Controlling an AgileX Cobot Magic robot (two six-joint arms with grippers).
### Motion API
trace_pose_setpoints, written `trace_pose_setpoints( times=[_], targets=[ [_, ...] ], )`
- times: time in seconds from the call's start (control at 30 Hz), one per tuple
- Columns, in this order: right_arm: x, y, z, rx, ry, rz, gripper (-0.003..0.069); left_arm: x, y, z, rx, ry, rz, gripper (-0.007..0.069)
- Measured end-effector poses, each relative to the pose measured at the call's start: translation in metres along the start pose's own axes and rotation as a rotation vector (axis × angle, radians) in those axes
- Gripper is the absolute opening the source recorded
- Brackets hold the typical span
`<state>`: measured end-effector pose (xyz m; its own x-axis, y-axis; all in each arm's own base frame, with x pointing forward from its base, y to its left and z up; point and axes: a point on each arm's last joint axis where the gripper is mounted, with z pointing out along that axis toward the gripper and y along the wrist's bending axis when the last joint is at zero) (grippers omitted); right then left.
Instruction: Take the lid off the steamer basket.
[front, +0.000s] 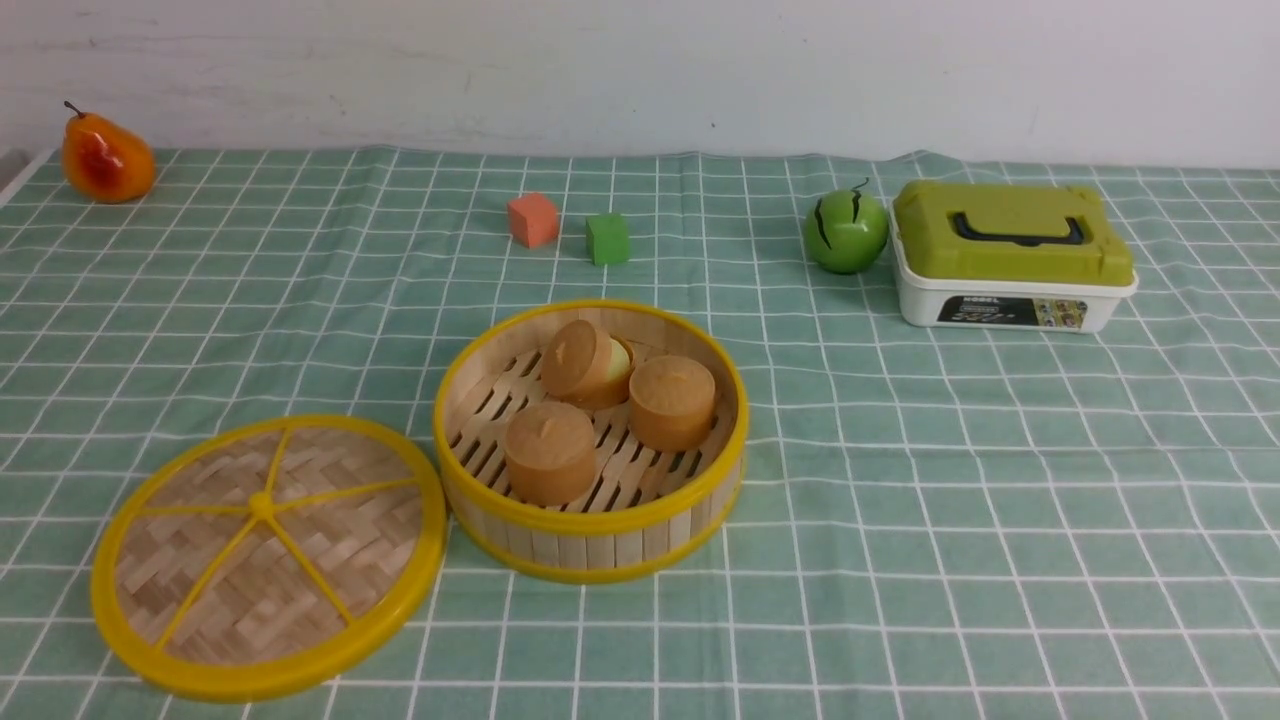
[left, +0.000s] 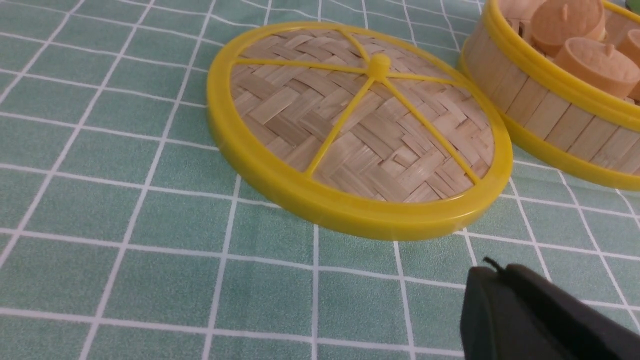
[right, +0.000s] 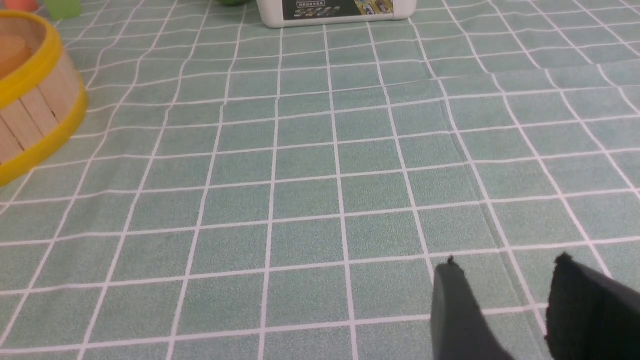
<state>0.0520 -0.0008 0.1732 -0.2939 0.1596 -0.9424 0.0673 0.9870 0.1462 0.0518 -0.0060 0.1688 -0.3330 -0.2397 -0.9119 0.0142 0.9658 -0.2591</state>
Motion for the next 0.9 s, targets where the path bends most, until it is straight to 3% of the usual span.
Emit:
trace_pose_setpoints(
  times=[0.9],
  targets=[
    [0.0000, 0.0000, 0.0000, 0.000, 0.000, 0.000, 0.0242, 0.0000, 0.0000, 0.0000, 0.000, 0.000, 0.001, 0.0022]
  ],
)
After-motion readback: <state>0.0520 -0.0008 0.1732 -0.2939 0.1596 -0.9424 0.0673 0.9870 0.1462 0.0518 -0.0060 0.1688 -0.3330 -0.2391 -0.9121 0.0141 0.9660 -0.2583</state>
